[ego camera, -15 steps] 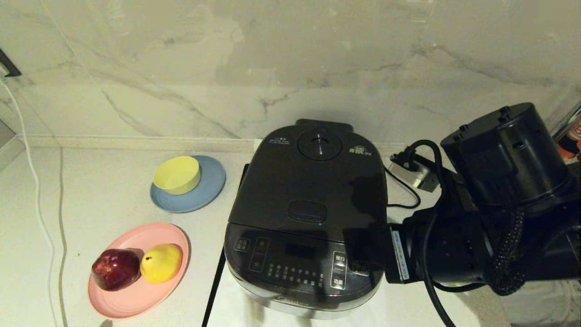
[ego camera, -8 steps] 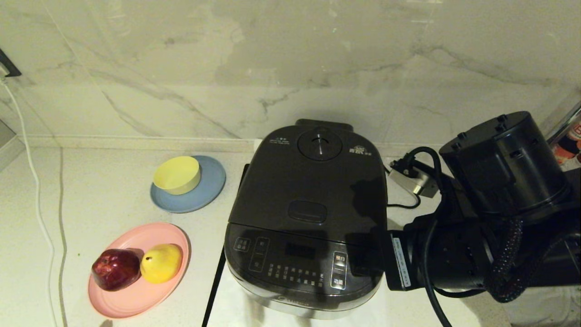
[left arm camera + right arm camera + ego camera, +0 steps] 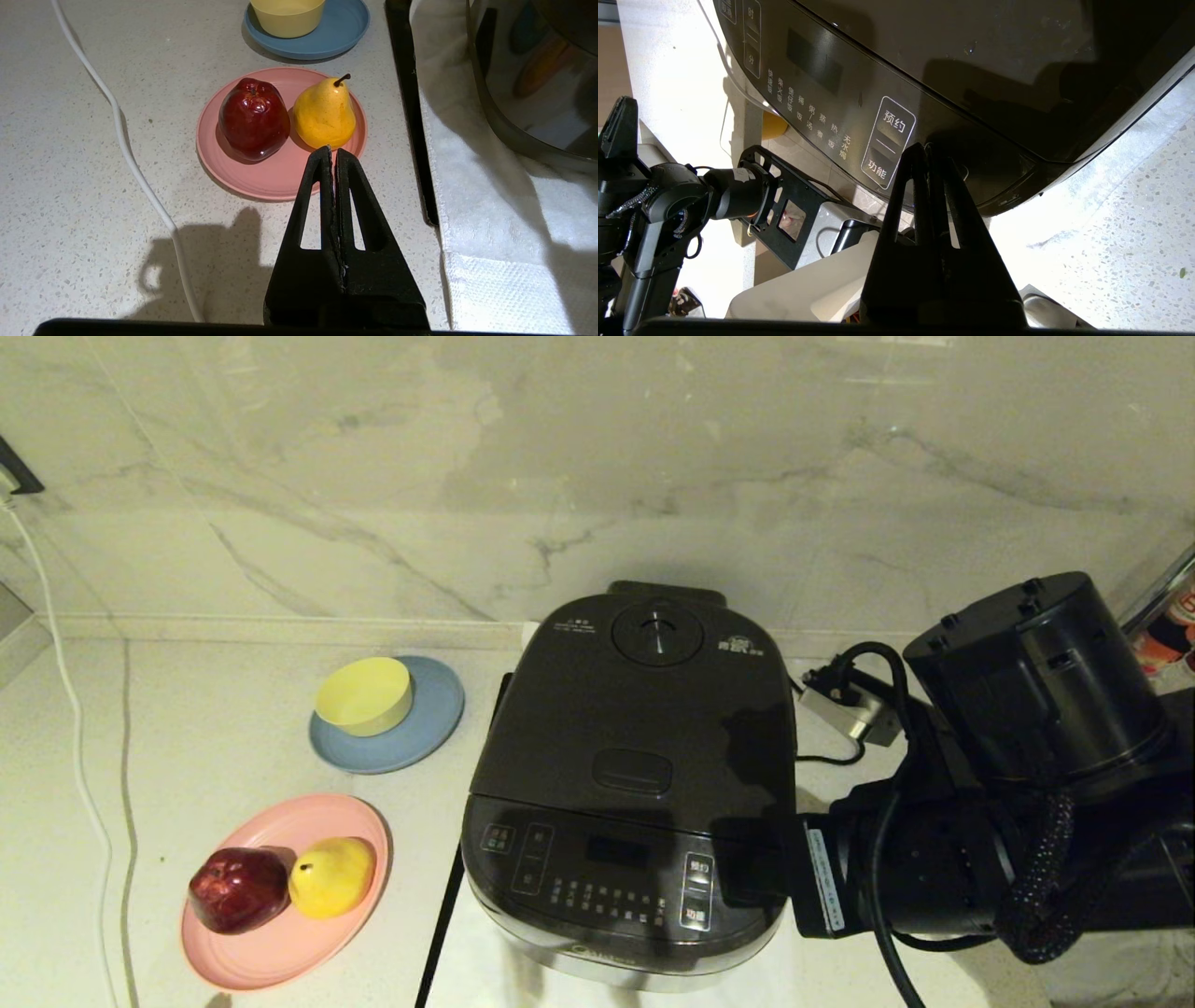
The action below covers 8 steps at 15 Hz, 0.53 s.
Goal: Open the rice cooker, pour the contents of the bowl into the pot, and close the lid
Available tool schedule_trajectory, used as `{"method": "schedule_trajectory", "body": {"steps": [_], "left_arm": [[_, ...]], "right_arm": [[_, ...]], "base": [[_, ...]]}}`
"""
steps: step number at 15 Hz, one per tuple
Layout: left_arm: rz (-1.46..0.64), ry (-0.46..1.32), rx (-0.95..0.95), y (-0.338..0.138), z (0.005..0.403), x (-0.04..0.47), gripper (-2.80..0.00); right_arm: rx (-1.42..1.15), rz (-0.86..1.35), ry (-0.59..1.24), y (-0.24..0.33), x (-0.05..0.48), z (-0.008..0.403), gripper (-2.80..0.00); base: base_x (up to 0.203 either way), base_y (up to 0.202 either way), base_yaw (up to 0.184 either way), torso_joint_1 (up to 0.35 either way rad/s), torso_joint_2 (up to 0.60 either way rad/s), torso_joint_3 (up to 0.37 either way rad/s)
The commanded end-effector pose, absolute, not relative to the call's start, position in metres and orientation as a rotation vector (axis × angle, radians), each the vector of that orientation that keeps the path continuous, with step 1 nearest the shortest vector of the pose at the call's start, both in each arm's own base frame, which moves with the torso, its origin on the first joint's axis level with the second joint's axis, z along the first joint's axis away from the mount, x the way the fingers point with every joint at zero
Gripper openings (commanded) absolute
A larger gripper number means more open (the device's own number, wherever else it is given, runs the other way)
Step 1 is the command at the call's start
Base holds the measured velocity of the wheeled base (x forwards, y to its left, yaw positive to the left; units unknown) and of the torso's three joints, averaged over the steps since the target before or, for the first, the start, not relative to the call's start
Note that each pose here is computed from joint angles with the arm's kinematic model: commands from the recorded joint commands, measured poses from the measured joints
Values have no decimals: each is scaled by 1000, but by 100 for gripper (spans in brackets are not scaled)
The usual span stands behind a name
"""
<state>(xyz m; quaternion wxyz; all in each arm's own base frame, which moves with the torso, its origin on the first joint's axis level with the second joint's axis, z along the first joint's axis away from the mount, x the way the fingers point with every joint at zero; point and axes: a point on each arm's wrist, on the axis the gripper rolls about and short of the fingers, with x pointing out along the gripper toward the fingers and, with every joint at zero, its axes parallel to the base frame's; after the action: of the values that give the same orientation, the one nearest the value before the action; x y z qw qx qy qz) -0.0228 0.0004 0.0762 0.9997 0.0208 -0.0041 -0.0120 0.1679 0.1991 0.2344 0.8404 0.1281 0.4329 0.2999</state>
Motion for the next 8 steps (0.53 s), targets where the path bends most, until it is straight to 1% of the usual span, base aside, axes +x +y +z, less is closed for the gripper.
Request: {"method": "schedule_trajectory", "body": {"steps": [1, 4, 8], "left_arm": [[-25, -1, 42, 0, 74, -22, -280], [-25, -1, 41, 0, 74, -22, -280], [-25, -1, 42, 0, 74, -22, -280]], "right_arm": [[266, 628, 930, 199, 168, 228, -280], [277, 638, 907, 203, 171, 228, -280], [272, 629, 919, 206, 175, 223, -280]], "base": [[0, 0, 0, 0, 0, 0], [0, 0, 0, 0, 0, 0], [0, 0, 0, 0, 0, 0]]}}
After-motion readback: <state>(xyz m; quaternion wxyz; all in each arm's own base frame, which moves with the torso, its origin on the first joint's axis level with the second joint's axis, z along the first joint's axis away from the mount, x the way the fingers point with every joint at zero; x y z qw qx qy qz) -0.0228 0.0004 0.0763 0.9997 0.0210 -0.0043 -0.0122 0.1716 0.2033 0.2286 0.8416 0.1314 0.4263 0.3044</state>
